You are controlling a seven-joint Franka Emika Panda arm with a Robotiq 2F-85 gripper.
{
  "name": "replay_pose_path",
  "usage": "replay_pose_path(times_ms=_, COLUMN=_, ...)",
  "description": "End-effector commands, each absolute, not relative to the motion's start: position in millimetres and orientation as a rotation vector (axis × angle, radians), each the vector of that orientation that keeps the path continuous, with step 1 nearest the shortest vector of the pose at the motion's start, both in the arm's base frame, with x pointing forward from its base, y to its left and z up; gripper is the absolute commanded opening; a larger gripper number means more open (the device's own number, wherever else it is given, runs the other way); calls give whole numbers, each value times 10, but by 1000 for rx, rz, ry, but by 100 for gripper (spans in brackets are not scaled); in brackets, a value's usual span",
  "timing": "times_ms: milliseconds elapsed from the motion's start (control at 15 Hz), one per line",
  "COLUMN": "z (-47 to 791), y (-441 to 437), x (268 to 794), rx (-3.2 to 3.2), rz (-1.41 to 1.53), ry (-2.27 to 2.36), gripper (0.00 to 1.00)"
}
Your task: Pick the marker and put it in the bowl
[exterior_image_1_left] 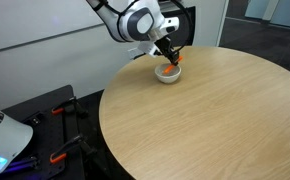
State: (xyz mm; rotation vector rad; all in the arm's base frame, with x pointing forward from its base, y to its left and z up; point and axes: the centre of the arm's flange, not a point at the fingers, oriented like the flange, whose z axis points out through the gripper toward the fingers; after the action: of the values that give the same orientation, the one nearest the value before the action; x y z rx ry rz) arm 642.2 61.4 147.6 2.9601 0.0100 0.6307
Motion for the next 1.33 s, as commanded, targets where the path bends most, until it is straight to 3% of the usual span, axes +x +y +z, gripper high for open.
replay_pose_path(times_ms=0, z=1649, y=689, x=6361, rx=2924, rz=727, ry=-57, gripper=53)
replay_pose_path(times_ms=333, z=1879, y=718, x=6260, rx=2879, rz=854, ry=-118, gripper=90)
replay_pose_path(times_ms=467, z=1966, y=710, x=6202, rx=2865, rz=882, ry=-149, gripper=100)
replay_pose_path(times_ms=1267, z=2577, y=486, x=5811, rx=2809, rz=827, ry=-360, gripper=100)
